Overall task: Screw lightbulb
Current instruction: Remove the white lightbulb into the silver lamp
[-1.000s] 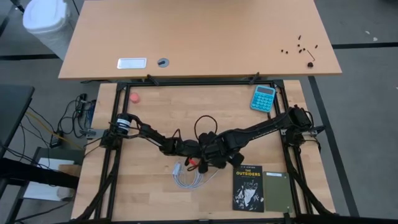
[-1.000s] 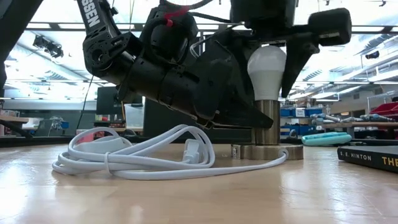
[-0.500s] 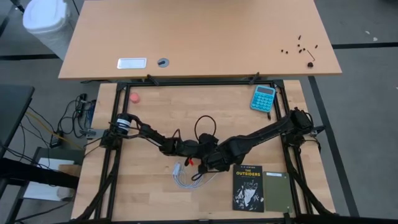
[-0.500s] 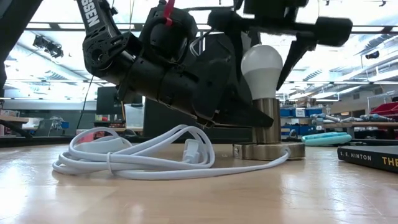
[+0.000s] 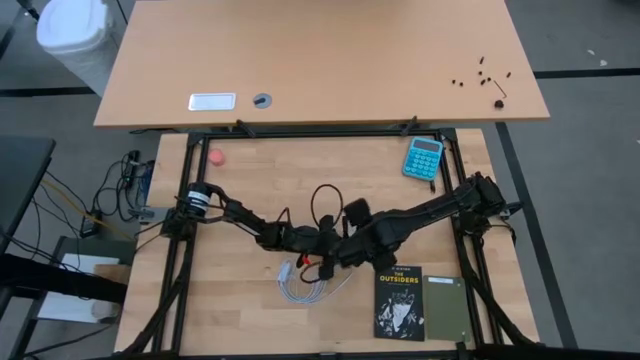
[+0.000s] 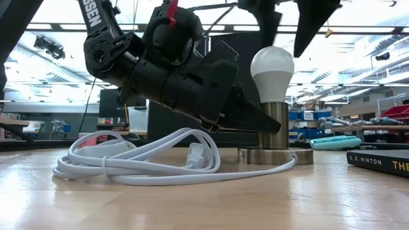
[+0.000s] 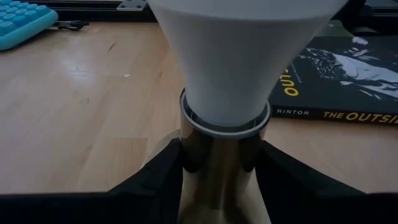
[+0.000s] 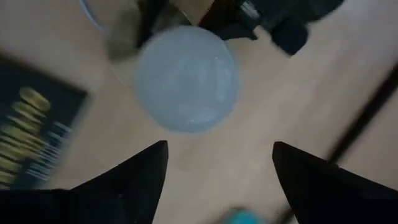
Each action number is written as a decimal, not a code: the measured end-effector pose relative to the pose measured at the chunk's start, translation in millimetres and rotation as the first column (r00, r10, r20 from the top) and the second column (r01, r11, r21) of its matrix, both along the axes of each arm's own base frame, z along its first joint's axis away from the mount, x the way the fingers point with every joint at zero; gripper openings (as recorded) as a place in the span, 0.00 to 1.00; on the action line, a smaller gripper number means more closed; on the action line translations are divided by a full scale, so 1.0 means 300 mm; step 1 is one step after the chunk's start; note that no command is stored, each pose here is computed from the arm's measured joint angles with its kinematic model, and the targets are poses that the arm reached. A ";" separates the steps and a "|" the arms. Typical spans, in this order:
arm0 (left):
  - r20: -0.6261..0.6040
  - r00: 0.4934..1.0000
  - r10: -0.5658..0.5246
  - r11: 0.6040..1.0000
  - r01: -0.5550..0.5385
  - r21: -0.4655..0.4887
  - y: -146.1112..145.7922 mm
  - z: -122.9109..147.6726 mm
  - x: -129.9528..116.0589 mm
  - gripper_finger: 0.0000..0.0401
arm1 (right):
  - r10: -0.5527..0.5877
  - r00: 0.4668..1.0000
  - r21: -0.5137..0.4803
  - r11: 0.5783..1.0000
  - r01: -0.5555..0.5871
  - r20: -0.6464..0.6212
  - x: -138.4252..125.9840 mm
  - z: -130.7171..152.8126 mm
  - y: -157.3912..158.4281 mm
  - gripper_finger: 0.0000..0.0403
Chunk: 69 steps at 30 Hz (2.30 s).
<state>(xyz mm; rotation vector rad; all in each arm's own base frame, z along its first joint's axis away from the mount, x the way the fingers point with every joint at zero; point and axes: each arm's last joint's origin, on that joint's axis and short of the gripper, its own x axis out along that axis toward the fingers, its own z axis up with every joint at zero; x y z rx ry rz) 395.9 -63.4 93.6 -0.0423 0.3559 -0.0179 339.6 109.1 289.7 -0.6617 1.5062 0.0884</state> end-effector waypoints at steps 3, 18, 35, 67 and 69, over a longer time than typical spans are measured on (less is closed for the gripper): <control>0.000 1.000 0.003 1.000 -0.003 -0.007 0.000 0.000 0.000 0.45 | -0.252 0.968 0.099 0.964 0.249 0.018 -0.008 -0.004 -0.004 0.73; -0.003 1.000 0.013 0.999 -0.013 -0.033 0.001 0.000 0.000 0.45 | -0.710 0.703 0.296 0.679 0.672 0.035 0.004 -0.006 0.013 0.84; -0.002 1.000 0.009 0.999 -0.009 -0.036 -0.006 -0.001 -0.001 0.45 | -0.778 0.615 0.385 0.611 0.692 0.127 0.066 -0.174 -0.041 0.95; -0.003 1.000 0.007 0.999 -0.007 -0.036 -0.006 -0.001 -0.001 0.45 | -0.283 0.958 0.409 0.879 0.244 0.038 0.078 -0.220 -0.089 0.68; -0.003 1.000 0.005 0.999 -0.005 -0.033 -0.006 -0.001 -0.001 0.45 | -0.214 0.976 0.401 0.898 0.180 0.041 0.078 -0.220 -0.089 0.65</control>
